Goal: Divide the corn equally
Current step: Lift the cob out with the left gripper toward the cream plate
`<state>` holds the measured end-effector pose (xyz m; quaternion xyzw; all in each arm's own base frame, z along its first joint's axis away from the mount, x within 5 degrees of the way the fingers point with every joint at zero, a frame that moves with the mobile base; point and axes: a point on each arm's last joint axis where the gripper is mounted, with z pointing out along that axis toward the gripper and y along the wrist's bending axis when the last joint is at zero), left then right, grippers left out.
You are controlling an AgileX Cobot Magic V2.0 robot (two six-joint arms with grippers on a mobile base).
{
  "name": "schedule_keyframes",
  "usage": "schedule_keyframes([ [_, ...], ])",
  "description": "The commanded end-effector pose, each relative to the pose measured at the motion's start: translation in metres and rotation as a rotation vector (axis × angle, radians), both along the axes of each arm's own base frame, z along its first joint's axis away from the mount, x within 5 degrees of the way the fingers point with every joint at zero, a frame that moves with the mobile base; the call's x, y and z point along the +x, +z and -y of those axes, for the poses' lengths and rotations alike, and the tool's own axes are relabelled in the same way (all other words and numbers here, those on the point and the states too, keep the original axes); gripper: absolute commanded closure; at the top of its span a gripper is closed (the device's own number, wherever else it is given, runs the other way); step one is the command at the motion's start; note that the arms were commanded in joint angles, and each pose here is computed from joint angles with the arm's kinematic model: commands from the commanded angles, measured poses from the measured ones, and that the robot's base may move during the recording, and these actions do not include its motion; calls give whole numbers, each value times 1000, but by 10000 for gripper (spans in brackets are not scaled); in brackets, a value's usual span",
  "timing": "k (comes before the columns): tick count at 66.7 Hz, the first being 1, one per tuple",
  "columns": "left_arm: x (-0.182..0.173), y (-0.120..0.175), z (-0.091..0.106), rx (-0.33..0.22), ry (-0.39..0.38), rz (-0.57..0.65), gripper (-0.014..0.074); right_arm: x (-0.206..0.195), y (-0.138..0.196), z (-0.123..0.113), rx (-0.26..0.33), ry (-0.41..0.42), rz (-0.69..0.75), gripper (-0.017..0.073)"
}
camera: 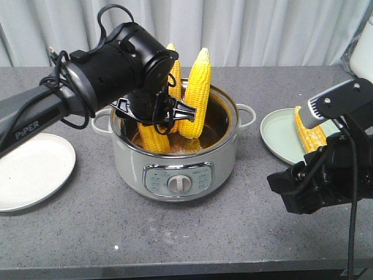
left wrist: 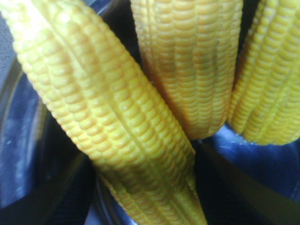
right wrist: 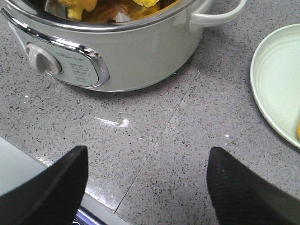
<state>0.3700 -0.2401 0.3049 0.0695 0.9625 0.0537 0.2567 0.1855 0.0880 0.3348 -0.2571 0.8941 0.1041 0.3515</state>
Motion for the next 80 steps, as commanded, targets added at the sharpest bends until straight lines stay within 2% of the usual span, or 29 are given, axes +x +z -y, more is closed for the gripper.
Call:
schedule_keyframes([
  [1, -13, 50, -13, -60, 4, 124, 337, 1, 14, 0, 32, -2, 83, 53],
  [22, -35, 96, -30, -121, -1, 217, 337, 1, 14, 0, 32, -2, 83, 53],
  [43, -64, 140, -52, -153, -37, 306, 337, 1, 14, 0, 32, -2, 83, 53],
  [58, -84, 166, -77, -73, -35, 368, 337, 1, 14, 0, 32, -2, 83, 53],
  [80, -87, 179, -115, -85, -49, 355, 337, 1, 14, 0, 32, -2, 83, 53],
])
